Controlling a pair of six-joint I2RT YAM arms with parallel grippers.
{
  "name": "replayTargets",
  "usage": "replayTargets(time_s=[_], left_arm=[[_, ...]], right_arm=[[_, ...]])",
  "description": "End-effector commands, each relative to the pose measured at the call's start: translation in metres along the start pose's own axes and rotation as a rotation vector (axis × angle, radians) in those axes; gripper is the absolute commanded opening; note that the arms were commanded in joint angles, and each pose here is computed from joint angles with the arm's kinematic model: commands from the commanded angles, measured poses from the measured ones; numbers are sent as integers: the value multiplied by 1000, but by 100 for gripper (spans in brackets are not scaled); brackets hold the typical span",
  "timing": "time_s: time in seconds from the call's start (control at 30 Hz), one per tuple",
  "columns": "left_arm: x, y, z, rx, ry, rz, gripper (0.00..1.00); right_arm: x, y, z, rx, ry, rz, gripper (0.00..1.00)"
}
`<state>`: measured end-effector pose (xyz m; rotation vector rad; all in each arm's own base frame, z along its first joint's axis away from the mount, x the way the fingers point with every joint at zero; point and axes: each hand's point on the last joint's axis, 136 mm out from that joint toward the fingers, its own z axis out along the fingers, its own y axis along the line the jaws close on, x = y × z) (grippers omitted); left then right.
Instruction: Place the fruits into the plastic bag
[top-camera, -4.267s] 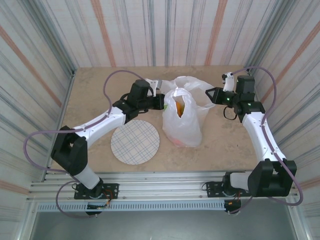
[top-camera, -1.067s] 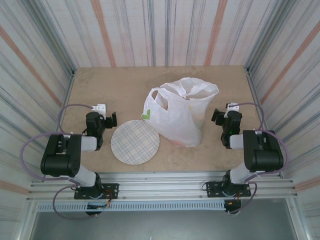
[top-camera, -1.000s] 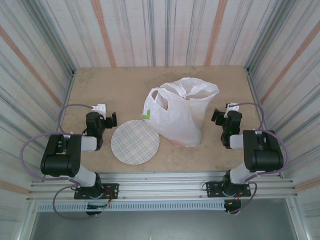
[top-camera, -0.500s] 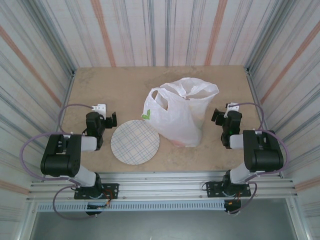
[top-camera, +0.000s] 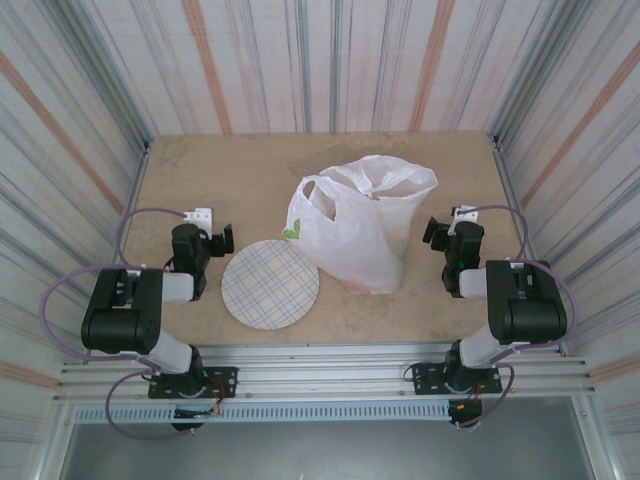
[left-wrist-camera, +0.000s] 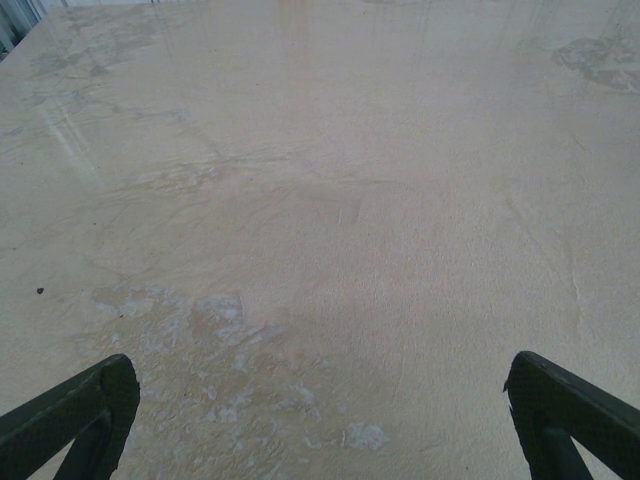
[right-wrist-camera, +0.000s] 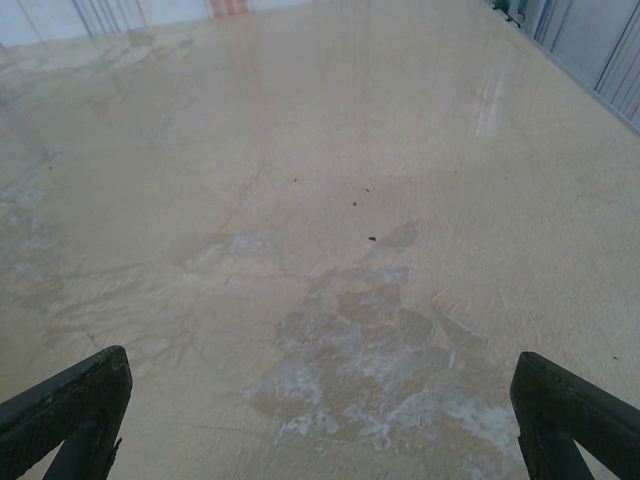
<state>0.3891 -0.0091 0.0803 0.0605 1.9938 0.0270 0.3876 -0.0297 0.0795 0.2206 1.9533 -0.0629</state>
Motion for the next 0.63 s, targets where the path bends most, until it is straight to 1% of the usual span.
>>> replayTargets(time_s=[0.0, 0.4, 0.5, 0.6], left_arm=[[-12, 1, 0, 2, -32, 19, 99], [-13, 1, 0, 3, -34, 19, 99], [-13, -4, 2, 34, -28, 31, 99], [-14, -5, 1, 38, -34, 30, 99]], right_arm=[[-6, 4, 1, -8, -12, -19, 99], [-5, 4, 2, -14, -8, -15, 99], [-5, 4, 2, -16, -8, -14, 99], [-5, 3, 2, -15, -9, -13, 99]])
